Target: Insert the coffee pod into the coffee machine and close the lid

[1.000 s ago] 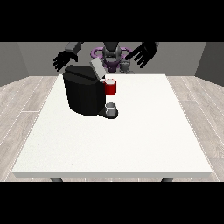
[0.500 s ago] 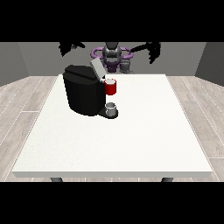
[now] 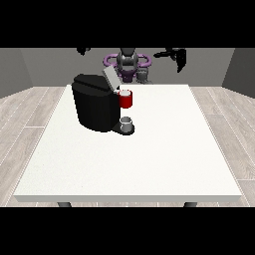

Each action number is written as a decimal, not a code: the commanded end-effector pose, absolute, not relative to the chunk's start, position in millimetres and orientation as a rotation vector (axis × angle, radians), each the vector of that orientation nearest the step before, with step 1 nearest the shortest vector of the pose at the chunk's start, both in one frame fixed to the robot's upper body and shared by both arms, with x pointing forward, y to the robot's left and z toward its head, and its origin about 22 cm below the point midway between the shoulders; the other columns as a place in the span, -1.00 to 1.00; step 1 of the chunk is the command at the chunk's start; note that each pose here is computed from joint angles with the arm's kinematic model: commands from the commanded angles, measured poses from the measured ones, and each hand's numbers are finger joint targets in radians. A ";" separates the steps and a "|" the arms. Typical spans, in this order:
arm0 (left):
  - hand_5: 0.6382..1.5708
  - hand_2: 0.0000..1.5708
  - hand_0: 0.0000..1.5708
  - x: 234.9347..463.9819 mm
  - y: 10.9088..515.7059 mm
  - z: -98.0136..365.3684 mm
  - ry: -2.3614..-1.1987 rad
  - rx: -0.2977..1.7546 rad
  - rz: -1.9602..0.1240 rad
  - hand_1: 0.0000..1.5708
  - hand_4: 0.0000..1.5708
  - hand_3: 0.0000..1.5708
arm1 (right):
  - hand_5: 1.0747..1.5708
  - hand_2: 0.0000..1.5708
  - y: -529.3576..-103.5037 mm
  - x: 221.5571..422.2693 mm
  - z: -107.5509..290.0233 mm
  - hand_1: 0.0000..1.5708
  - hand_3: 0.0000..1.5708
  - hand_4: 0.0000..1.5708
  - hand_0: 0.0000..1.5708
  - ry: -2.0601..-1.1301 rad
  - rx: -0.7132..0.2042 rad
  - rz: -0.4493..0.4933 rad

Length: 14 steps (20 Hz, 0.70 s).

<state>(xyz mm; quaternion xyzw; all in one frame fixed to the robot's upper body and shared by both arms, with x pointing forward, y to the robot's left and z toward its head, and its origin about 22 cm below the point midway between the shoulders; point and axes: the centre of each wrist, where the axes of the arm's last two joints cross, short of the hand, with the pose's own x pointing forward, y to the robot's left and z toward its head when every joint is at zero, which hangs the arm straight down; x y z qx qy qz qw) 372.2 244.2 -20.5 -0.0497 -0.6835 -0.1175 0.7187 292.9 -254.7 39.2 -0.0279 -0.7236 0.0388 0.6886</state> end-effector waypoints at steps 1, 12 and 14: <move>1.00 -1.00 -1.00 351.0 242.4 -40.3 -1.514 -0.190 -0.214 -1.00 -0.83 -1.00 | 1.00 -1.00 -258.6 299.0 43.8 -1.00 -1.00 -0.83 -1.00 -1.648 -0.083 0.137; 1.00 -1.00 -1.00 335.8 225.6 -8.1 -1.594 -0.190 -0.201 -1.00 -1.00 -1.00 | 1.00 -1.00 -256.8 324.8 37.8 -1.00 -1.00 -1.00 -1.00 -1.656 -0.033 0.141; 1.00 -1.00 -1.00 321.9 218.8 -26.1 -1.583 -0.224 -0.185 -1.00 -1.00 -1.00 | 1.00 -1.00 -259.9 341.3 56.5 -1.00 -1.00 -1.00 -1.00 -1.622 -0.031 0.127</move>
